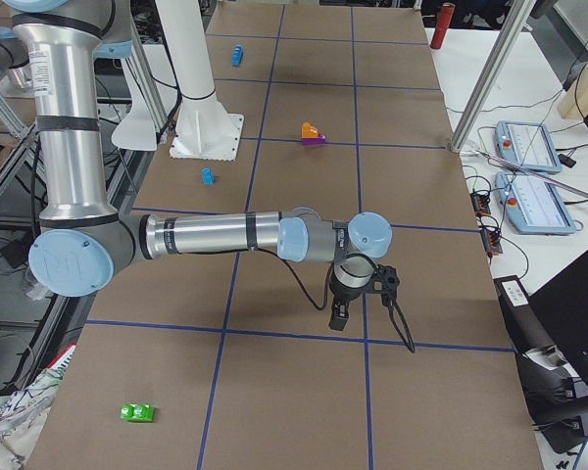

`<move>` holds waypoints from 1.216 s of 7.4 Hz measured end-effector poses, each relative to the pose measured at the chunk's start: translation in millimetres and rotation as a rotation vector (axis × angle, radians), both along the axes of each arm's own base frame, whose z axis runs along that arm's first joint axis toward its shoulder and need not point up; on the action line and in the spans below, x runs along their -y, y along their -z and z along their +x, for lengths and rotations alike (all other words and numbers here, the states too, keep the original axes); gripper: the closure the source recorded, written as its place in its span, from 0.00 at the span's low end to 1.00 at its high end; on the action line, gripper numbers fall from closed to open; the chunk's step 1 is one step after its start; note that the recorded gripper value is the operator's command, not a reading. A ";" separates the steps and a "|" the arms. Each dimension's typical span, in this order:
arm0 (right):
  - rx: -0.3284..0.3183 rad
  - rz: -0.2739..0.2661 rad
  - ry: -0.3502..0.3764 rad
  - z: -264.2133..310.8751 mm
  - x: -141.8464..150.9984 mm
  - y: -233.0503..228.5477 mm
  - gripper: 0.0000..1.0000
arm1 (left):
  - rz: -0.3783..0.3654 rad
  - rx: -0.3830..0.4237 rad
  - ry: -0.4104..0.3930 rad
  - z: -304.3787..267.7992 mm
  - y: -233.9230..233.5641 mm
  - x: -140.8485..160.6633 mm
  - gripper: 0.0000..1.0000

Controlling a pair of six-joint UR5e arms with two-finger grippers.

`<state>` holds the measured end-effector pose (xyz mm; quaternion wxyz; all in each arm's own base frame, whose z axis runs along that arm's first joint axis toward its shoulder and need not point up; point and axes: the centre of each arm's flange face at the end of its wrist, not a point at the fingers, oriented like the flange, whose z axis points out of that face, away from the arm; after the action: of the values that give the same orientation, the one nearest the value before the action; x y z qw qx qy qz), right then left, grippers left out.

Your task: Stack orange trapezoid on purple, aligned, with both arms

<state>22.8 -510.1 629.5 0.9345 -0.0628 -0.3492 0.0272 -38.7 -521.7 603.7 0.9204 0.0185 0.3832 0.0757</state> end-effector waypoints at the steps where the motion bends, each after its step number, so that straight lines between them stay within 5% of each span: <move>1: 0.001 0.002 0.000 0.0 0.2 0.8 0.00 | 0.002 0.000 -0.001 0.5 0.6 0.6 0.00; 9: 0.008 0.007 0.000 -0.5 0.2 3.7 0.00 | 0.019 0.002 -0.008 4.1 7.9 5.5 0.00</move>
<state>22.3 -510.2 625.7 0.9334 -0.0596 -0.3529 0.0255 -34.6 -527.2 595.8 0.9202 0.0254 0.3816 0.0831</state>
